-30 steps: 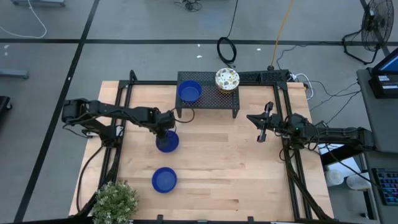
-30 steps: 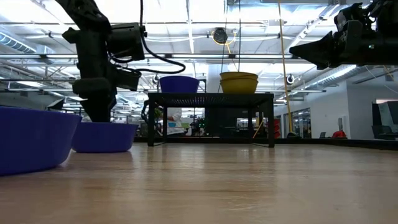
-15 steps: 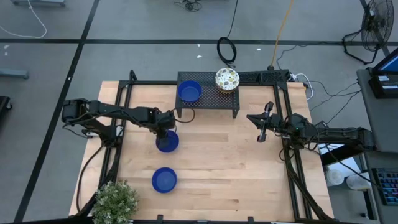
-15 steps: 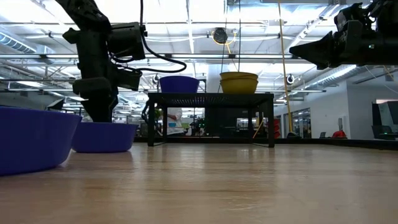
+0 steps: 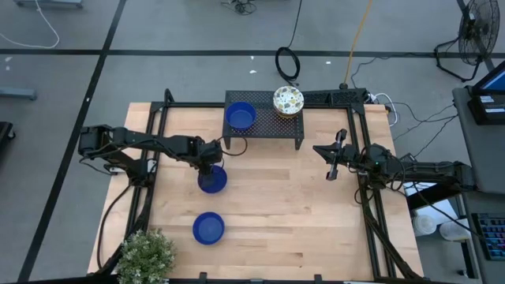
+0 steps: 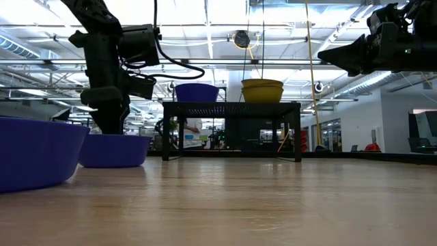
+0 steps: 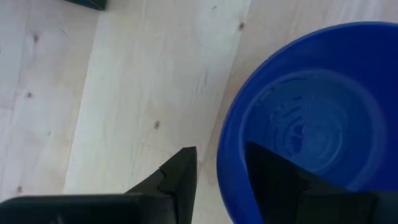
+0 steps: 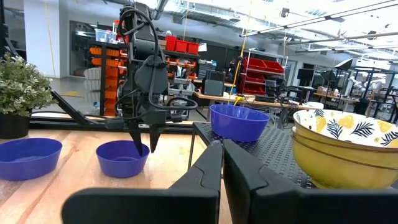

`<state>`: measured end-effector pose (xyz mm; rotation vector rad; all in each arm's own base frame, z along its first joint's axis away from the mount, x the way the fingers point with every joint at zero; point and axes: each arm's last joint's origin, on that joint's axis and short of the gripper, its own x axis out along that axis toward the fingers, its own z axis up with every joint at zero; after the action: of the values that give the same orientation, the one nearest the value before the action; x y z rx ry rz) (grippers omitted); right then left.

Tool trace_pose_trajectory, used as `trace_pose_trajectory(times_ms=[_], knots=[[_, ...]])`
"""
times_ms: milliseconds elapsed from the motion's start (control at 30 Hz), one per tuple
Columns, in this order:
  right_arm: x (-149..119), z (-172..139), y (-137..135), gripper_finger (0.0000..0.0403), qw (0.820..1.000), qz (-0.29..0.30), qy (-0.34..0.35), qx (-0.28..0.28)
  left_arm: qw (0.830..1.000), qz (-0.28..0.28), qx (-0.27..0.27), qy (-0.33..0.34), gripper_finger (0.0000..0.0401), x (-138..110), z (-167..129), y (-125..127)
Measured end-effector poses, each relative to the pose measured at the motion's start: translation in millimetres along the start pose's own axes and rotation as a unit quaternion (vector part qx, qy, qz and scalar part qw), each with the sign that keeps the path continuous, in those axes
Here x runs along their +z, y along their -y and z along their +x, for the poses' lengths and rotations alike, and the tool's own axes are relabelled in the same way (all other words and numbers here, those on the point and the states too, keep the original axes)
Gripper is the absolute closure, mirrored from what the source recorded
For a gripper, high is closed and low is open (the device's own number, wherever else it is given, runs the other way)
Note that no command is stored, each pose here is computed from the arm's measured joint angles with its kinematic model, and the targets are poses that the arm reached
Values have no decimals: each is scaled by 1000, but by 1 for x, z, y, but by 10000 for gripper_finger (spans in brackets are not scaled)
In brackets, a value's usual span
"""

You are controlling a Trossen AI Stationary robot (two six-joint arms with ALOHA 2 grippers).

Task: Pick & Place Mini bowls
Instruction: Stack the top blue bowl on the blue bowl on the shelf

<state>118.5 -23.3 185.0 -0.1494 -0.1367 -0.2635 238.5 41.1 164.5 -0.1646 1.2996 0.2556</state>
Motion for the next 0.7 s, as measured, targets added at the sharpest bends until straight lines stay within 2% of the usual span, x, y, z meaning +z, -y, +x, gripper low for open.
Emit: trace_pose_trajectory(times_ms=[300,700], knots=[[0,0,0,401,1000,0,0,0,1000,0,0,0,266,0,0,0],[0,0,0,401,1000,0,0,0,1000,-2,-6,2,385,1,-1,0]])
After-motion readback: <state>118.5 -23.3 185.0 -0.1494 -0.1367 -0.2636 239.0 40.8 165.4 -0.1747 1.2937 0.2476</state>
